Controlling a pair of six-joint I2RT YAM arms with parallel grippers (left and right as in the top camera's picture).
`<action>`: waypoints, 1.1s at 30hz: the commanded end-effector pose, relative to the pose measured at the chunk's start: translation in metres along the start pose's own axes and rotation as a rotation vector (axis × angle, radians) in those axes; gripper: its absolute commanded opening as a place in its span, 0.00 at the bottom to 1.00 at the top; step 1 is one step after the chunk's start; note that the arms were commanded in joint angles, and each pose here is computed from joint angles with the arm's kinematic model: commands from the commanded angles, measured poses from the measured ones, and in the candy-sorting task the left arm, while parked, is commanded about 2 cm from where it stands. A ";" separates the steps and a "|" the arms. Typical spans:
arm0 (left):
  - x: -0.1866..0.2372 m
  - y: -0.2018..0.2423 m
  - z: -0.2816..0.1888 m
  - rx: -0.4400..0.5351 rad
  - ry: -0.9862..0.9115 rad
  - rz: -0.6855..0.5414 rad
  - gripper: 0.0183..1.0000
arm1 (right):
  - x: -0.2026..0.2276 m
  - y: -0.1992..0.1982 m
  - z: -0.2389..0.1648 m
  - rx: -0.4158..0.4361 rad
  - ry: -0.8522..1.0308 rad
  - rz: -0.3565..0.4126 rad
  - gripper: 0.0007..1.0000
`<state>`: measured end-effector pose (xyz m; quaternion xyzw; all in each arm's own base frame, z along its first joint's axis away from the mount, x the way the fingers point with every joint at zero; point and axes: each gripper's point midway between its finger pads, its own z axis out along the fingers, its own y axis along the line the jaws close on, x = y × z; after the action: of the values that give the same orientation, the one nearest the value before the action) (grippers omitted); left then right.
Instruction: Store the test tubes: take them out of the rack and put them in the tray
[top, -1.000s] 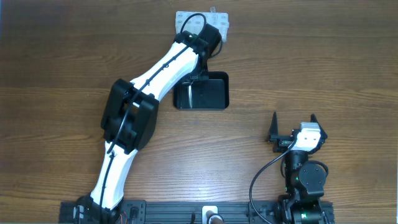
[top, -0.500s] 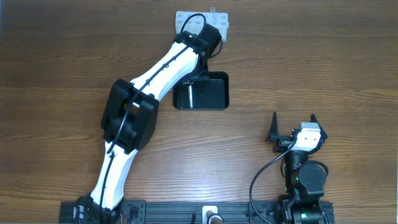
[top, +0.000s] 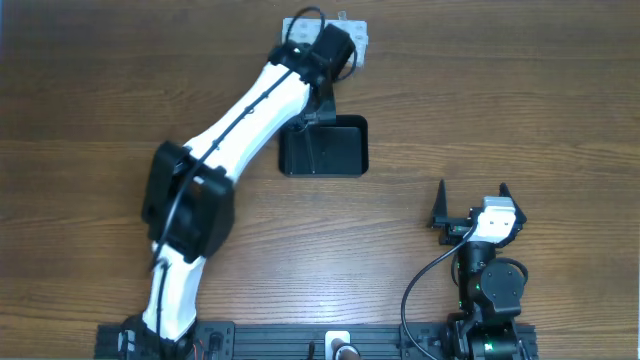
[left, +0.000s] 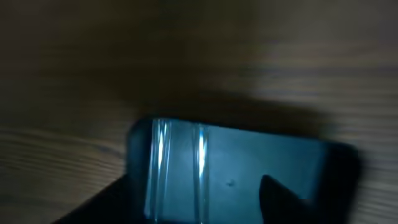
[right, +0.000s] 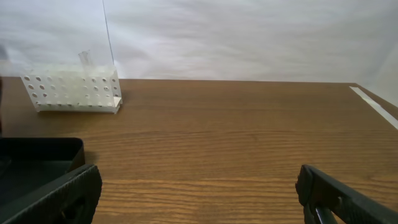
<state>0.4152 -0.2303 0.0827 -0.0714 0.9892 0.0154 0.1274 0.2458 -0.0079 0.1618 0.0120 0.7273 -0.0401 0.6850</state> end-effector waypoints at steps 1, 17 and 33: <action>-0.058 0.021 -0.142 0.089 -0.405 -0.062 0.74 | 0.003 -0.003 0.000 0.015 0.006 0.002 0.99; -0.119 0.162 -0.327 0.228 -1.168 0.001 1.00 | 0.003 -0.003 0.000 0.015 0.006 0.002 0.99; -0.015 0.236 -0.253 0.170 -1.315 0.074 1.00 | 0.003 -0.003 0.000 0.016 0.006 0.002 0.99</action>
<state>0.3505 -0.0072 0.3341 -0.0203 0.7177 -0.0210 0.6957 0.2458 -0.0079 0.1617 0.0121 0.7275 -0.0400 0.6849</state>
